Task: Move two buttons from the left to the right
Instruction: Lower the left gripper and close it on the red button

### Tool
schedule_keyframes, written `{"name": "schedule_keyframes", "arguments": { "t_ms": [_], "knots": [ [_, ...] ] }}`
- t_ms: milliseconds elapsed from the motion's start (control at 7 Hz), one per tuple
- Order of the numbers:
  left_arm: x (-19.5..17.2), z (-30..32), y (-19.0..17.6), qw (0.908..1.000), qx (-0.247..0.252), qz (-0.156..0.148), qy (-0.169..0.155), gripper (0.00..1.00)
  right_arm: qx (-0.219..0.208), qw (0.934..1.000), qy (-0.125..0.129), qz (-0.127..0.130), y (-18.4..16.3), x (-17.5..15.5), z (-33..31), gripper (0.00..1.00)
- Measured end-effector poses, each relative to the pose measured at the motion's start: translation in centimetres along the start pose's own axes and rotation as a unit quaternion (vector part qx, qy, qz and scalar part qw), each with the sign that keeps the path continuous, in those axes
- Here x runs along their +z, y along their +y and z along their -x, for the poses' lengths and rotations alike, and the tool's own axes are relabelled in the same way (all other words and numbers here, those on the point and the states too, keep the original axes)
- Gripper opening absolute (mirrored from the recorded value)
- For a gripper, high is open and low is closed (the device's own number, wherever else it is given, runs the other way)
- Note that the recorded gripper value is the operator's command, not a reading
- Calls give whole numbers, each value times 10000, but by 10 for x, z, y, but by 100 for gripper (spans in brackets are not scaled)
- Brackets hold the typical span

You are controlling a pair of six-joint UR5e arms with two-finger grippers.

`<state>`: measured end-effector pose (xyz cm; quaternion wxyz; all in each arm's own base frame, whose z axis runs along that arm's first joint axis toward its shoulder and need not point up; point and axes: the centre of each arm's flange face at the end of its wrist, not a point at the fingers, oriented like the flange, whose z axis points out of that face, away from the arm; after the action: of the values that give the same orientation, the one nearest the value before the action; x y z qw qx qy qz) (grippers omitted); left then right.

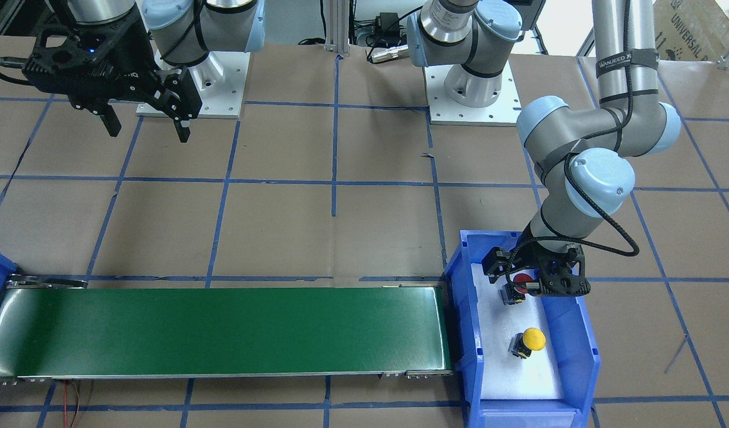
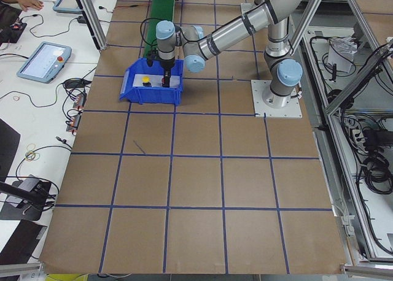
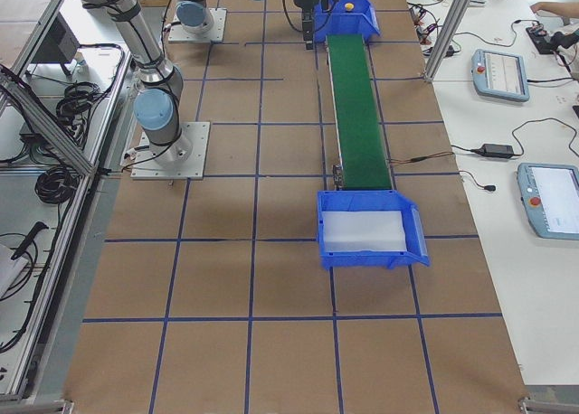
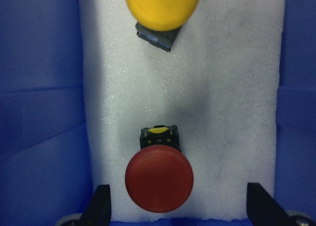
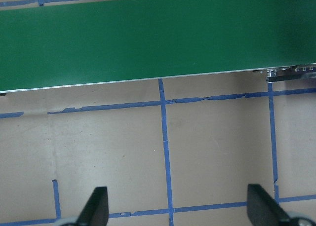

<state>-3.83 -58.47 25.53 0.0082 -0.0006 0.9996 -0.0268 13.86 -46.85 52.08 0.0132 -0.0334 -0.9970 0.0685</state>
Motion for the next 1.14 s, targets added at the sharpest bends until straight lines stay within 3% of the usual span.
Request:
{"name": "schedule_keyframes", "arguments": {
  "t_ms": [286, 429, 571, 714, 857, 1143],
  "knots": [
    [-4, 1, -7, 10000, -3, -56, 0, 95, 10, 10000, 4, 1, 0, 0, -1, 100],
    [-4, 2, -8, 10000, -4, -63, 1, 84, 14, 10000, 7, 0, 0, 0, -1, 100],
    [-4, 2, -9, 10000, -6, -66, 4, 55, 10, 10000, 6, 0, 0, 0, -1, 100],
    [-4, 2, -9, 10000, -6, -65, 10, 6, 2, 10000, 1, 0, 0, 0, 0, 100],
    [-5, 2, -10, 10000, 13, -77, 7, 0, -5, 10000, -3, 1, 0, 0, 1, 100],
    [-20, 5, -20, 9997, 125, -222, -42, 0, -13, 10000, -7, 0, 0, 0, 1, 100]
  ]
}}
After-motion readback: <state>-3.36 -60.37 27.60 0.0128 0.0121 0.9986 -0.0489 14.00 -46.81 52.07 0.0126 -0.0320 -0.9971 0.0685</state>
